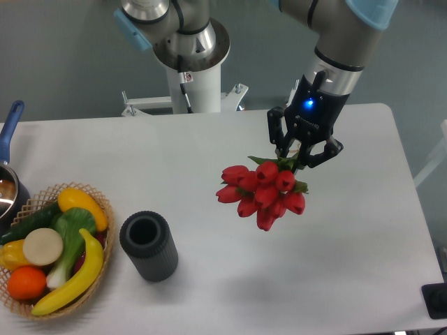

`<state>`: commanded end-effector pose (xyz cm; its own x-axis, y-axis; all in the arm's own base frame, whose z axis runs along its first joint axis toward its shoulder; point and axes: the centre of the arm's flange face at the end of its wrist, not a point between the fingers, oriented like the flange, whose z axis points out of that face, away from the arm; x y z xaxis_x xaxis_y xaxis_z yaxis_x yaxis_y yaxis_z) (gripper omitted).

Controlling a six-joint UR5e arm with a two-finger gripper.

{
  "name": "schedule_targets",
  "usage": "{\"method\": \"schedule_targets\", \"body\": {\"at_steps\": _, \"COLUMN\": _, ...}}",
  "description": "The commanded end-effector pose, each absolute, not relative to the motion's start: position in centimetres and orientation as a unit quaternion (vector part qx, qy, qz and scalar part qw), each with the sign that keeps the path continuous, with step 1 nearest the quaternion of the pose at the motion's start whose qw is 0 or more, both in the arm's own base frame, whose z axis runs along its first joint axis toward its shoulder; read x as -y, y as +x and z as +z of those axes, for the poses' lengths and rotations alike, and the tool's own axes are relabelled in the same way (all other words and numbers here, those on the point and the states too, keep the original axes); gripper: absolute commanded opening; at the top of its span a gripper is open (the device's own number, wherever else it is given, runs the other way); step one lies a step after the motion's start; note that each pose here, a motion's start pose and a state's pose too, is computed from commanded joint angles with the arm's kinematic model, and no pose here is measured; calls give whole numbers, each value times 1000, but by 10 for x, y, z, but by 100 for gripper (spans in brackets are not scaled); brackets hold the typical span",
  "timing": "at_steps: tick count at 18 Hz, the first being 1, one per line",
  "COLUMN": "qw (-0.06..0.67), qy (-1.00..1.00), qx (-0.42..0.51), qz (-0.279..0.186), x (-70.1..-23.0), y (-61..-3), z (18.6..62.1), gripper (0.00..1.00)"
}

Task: Insert the flowers into the vase
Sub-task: 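Hold the red tulip bunch and move it toward the grey vase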

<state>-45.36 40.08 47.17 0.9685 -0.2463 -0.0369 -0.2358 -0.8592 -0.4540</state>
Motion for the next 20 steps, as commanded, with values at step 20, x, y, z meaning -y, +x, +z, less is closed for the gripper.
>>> {"method": "schedule_targets", "body": {"at_steps": 20, "qw": 438, "qy": -896, "qx": -72, "qz": -22, "x": -460, "y": -439, "z": 498, "gripper": 33}}
